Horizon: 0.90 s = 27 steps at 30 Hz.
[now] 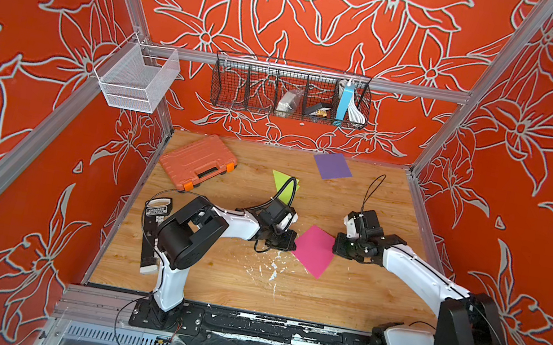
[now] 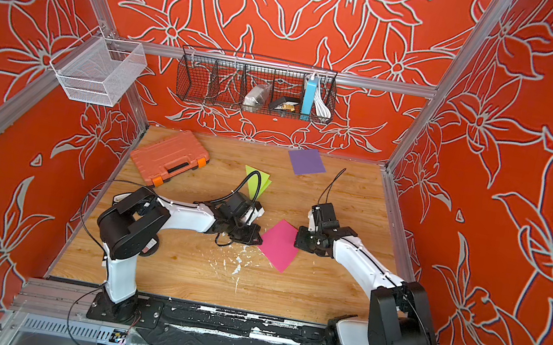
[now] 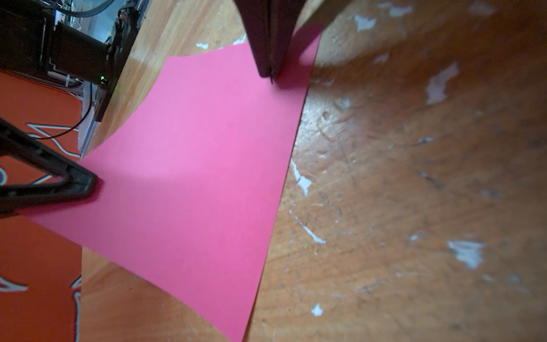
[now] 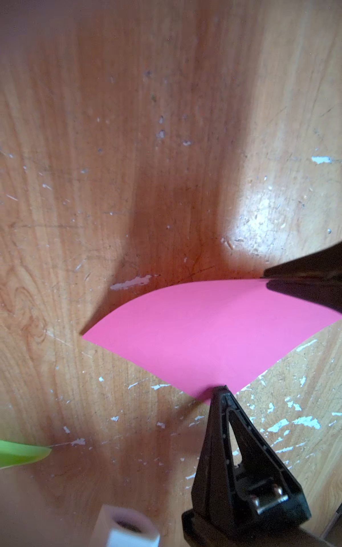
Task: Fold the square paper diagonally
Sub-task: Fold the paper at the center of the board.
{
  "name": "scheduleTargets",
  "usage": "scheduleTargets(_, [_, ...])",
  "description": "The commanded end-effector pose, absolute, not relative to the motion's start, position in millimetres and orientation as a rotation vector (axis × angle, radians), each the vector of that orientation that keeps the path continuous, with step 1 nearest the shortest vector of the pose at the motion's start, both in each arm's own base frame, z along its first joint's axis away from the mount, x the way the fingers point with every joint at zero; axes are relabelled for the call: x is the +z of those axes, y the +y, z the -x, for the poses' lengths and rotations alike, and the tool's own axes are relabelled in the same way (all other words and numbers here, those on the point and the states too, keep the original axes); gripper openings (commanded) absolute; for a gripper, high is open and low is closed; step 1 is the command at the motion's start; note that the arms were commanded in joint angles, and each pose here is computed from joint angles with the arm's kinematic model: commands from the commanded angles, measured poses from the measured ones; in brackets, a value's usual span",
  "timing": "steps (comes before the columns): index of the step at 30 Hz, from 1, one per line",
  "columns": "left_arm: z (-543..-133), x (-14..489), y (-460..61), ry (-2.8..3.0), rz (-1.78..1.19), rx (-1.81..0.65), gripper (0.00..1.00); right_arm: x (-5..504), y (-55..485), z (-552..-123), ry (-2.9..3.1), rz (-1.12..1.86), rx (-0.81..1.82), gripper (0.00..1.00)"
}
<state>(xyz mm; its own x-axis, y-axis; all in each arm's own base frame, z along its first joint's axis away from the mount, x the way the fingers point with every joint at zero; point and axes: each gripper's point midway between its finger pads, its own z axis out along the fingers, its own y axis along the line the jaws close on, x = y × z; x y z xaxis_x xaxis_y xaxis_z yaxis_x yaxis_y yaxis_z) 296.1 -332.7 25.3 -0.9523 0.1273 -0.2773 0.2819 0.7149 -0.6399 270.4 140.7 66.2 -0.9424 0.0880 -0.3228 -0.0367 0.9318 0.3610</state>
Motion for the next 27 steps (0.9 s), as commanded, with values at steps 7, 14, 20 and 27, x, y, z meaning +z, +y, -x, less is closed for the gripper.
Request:
scheduleTargets(7, [-291.9, 9.3, -328.1, 2.768, -0.325, -1.025, 0.05, 80.6, 171.2, -270.0, 2.68, 0.12, 0.685, 0.0])
scheduleTargets(14, [-291.3, 8.5, -328.4, 2.767, -0.328, -1.025, 0.05, 80.2, 206.1, -276.8, 2.667, 0.192, 0.835, 0.0])
scheduleTargets(20, [-291.3, 8.2, -328.6, 2.768, -0.33, -1.023, 0.06, 72.1, 229.7, -278.0, 2.689, 0.25, 0.882, 0.0])
scheduleTargets(27, [-292.1, 9.3, -328.1, 2.765, -0.327, -1.018, 0.07, 60.7, 241.8, -276.1, 2.733, 0.301, 0.878, 0.02])
